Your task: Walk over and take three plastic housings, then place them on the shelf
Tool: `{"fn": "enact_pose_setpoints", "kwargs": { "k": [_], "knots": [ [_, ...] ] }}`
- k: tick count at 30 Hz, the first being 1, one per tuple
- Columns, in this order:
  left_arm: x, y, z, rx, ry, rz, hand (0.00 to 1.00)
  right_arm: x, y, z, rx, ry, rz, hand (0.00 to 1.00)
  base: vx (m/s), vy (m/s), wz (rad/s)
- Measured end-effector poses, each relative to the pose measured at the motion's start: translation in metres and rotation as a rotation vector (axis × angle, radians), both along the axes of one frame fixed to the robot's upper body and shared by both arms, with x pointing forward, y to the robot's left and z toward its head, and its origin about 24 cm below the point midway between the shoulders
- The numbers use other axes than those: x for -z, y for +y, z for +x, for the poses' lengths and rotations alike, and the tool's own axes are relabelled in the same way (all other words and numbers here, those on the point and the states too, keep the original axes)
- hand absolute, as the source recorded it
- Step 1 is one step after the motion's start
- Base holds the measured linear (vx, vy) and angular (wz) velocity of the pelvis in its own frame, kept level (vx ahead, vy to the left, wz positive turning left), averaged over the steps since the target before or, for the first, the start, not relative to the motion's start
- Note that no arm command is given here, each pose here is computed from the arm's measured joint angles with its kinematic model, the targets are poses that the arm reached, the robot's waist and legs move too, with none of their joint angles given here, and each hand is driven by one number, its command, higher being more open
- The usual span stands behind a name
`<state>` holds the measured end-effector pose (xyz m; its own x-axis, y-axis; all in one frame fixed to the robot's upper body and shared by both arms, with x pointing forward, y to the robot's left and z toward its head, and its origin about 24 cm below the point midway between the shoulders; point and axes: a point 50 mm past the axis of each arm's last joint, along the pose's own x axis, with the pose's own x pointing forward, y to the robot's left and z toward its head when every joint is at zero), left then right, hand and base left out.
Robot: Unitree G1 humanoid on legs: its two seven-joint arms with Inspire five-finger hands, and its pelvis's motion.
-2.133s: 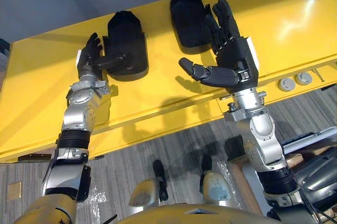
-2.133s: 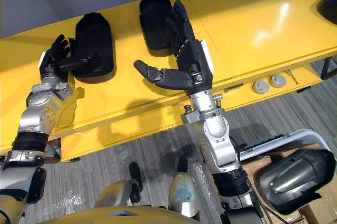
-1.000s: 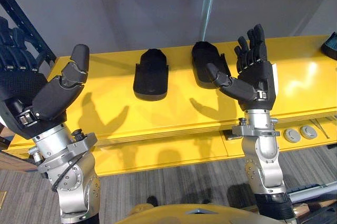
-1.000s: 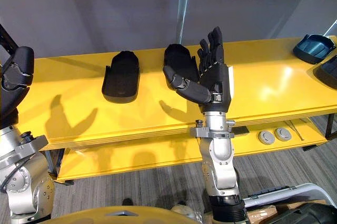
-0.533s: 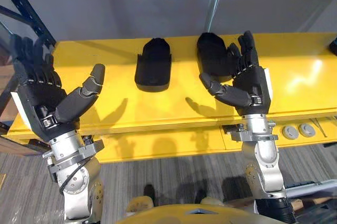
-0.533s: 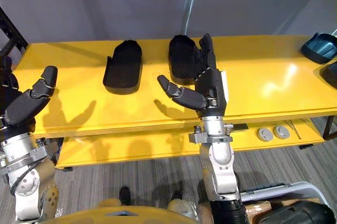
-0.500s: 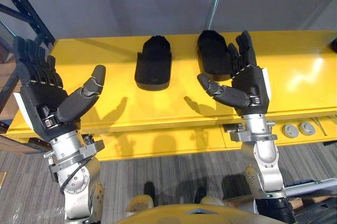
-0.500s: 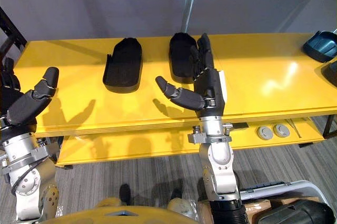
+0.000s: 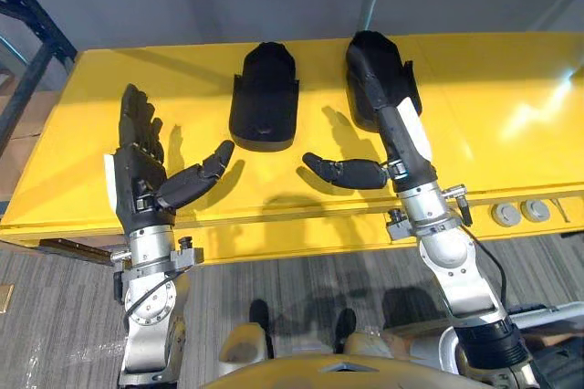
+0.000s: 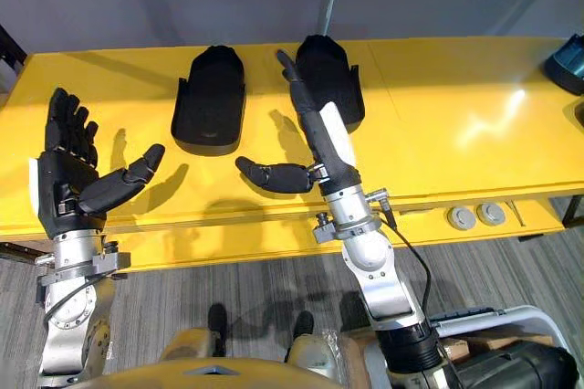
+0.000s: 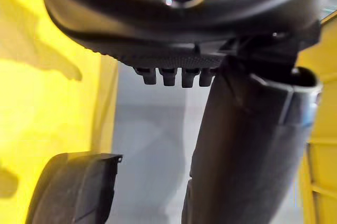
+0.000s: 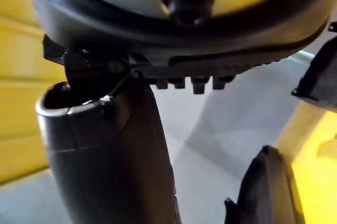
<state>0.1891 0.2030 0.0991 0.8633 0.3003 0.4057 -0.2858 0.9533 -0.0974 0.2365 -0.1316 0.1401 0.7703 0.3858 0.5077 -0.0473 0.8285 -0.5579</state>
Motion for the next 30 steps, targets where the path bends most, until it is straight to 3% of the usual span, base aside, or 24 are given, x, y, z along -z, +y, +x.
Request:
{"fn": "enact_pose_setpoints", "kwargs": {
  "k": [14,30],
  "knots": [
    [0.003,-0.012,0.01,0.048,0.01,-0.036,1.0,0.016,0.03,0.031,-0.005,0.023,-0.179,1.0,-0.01,0.004,0.05],
    [0.005,-0.021,0.012,0.115,0.01,-0.081,1.0,0.031,0.037,0.063,0.2,0.108,-0.134,1.0,0.0,0.006,0.07]
  ]
}}
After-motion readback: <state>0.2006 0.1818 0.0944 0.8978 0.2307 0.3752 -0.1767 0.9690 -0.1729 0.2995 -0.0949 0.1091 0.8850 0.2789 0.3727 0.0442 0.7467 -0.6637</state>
